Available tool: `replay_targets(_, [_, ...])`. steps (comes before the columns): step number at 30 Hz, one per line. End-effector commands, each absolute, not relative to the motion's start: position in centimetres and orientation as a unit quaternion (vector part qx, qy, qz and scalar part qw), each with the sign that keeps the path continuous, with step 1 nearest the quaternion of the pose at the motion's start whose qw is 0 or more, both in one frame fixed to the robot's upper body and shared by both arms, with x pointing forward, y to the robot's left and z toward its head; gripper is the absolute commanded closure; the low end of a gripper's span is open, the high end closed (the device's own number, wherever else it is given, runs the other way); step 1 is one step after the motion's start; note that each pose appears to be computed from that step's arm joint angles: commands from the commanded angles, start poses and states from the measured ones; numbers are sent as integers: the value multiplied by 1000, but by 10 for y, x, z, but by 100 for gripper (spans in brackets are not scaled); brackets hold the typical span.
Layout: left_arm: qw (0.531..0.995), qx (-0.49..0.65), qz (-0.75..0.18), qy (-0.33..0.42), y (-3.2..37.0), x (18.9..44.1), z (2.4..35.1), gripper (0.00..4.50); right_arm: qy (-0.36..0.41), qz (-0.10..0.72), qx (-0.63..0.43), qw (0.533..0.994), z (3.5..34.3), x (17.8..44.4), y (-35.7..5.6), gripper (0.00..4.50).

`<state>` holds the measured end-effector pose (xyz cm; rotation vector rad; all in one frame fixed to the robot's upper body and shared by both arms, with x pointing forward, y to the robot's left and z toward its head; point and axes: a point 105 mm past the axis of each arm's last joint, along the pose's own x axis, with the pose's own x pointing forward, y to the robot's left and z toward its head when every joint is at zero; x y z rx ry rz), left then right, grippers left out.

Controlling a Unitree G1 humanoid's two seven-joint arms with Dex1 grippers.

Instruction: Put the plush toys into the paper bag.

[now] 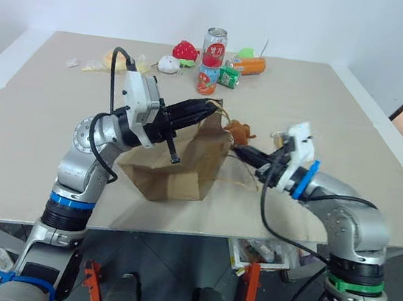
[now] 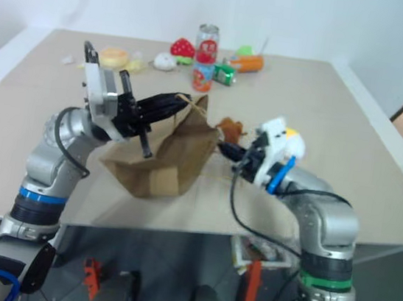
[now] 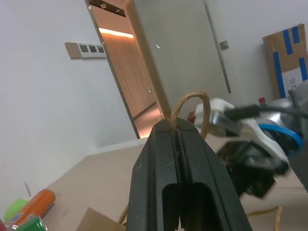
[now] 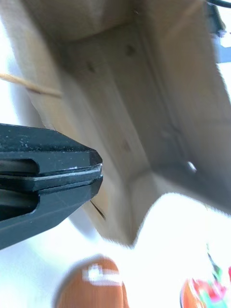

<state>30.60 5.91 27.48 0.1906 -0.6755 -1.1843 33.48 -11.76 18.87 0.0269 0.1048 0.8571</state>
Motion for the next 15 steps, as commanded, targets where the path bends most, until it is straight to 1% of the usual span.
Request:
replay_targets(1, [761,84,-555,-326,59,296,281,450,-4,290,-20,957,219,362,-181,447])
replay_targets(5, [755,81,-565,-322,57,292,280,450,25,189,-76,979,211,387,-225,447])
replay_targets(8, [753,80,-579,-303,55,289,273,450,46,140,-98,984,202,399,-243,447])
replay_targets(10, [751,81,-596,-274,53,287,263,450,52,134,-106,984,197,405,-245,386])
replay_targets(11, [751,81,-603,-256,52,287,258,450,52,136,-110,983,197,407,-244,366])
replay_targets(12, [752,83,-608,-241,52,288,253,450,51,140,-113,982,196,409,-242,326])
replay_targets(13, [757,86,-611,-215,51,290,245,450,50,141,-118,982,197,410,-241,248])
replay_targets(14, [760,91,-611,-200,53,293,239,450,46,144,-121,981,197,411,-238,248])
replay_targets(15, [766,87,-611,-177,54,296,233,450,41,139,-125,981,199,413,-238,174])
